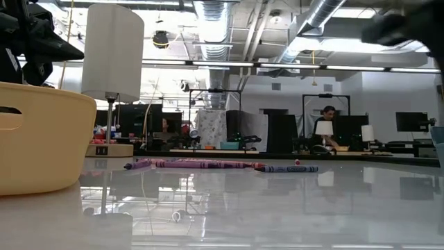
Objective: Sort crayons
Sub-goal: Put the blue crayon into the dark blue bin
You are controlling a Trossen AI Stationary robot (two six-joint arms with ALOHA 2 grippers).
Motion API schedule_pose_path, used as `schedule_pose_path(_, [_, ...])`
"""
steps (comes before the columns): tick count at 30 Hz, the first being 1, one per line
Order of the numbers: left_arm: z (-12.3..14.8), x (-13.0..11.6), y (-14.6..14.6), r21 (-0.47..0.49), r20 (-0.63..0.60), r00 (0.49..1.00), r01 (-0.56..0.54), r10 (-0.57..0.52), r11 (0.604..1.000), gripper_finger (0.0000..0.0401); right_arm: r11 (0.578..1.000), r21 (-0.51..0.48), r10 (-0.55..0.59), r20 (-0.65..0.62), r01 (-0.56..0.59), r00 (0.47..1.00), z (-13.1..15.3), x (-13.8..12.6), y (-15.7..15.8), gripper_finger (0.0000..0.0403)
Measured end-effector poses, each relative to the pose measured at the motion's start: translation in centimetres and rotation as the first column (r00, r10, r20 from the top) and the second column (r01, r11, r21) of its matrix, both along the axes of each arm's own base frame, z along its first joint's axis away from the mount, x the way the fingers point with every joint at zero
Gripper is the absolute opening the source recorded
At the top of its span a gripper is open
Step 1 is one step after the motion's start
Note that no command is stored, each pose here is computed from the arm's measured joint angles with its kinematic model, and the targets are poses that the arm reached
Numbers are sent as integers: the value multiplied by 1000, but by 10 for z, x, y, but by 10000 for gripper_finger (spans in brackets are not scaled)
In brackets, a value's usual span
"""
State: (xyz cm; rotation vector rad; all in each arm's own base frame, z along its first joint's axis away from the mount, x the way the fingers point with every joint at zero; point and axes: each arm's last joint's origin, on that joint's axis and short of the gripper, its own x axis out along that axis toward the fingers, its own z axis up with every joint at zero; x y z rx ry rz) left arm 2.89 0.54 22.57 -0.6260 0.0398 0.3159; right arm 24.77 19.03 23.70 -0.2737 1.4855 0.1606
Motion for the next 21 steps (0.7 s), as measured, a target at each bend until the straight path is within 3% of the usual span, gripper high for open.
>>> schedule_pose_path(6, [0,0,0,1,2,1000,-4,4,1000,0,996,-14,-82,186,86,979,18,30,-18,97])
schedule_pose_path(14, [0,0,0,1,1,1000,-2,2,1000,0,998,5,-63,323,65,944,22,70,-60,101])
schedule_pose_path(21, [0,0,0,4,-1,1000,1,-1,1000,0,993,1,-112,338,119,934,21,88,-104,150])
